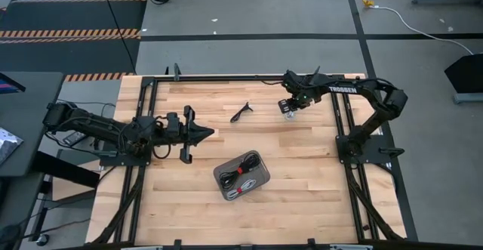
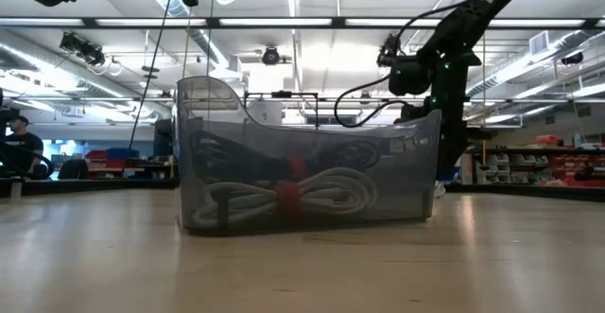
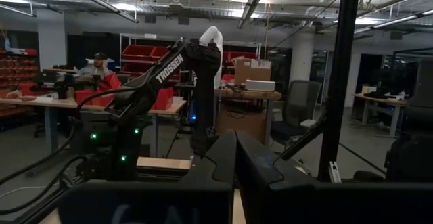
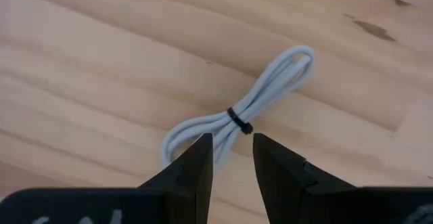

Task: Pick and place USB-C Cables
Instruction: Put the white charger cable into the black bin

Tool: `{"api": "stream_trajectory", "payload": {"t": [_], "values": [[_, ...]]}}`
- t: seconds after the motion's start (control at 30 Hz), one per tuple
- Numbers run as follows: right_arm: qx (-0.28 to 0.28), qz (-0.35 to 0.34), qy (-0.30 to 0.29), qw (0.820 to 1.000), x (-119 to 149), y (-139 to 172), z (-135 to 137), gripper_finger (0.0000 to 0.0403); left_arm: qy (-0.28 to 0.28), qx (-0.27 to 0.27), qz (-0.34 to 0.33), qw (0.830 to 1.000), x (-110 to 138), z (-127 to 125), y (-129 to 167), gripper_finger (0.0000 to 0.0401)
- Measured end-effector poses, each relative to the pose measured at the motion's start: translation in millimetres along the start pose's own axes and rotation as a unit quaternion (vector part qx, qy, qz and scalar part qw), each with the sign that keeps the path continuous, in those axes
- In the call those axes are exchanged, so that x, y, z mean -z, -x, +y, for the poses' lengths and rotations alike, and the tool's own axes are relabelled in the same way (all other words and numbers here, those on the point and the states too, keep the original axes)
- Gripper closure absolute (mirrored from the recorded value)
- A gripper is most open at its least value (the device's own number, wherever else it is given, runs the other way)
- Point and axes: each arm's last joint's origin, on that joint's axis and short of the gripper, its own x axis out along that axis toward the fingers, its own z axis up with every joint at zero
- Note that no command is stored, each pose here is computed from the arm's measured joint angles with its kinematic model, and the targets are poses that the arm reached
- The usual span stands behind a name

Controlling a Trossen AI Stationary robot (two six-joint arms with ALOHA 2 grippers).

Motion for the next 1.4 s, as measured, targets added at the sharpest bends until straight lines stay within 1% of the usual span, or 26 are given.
{"api": "stream_trajectory", "payload": {"t": [0.13, 0.3, 0.47, 0.63, 0.8, 0.93, 1.23, 1.4], "values": [[0.002, 0.0, -0.029, 1.0, -3, 0, -5, 0.029, 0.0, 0.0, 0.0, 1.0, 0, 0, 0, 0.039], [0.005, 0.0, -0.05, 0.999, -5, -1, -8, 0.029, 0.0, 0.0, 0.0, 1.0, 0, 0, 0, 0.039], [-0.009, -0.018, -0.066, 0.998, -9, 0, -6, 0.029, 0.009, 0.0, 0.0, 1.0, 0, 0, 0, 0.039], [-0.008, -0.017, -0.078, 0.997, -8, 0, -6, 0.029, 0.01, 0.0, 0.0, 1.0, 0, 0, 0, 0.039], [-0.012, -0.011, -0.085, 0.996, -6, -1, -5, 0.029, 0.01, 0.0, 0.0, 1.0, 0, 0, 0, 0.039], [-0.016, -0.002, -0.088, 0.996, 0, -9, -7, 0.029, 0.009, 0.0, 0.0, 1.0, 0, 0, 0, 0.039], [-0.041, -0.034, -0.094, 0.994, 3, -22, -9, 0.029, 0.009, 0.0, 0.0, 1.0, 0, 0, 0, 0.039], [-0.039, -0.034, -0.099, 0.994, 7, -28, -14, 0.029, 0.009, 0.0, 0.0, 1.0, 0, 0, 0, 0.039]]}}
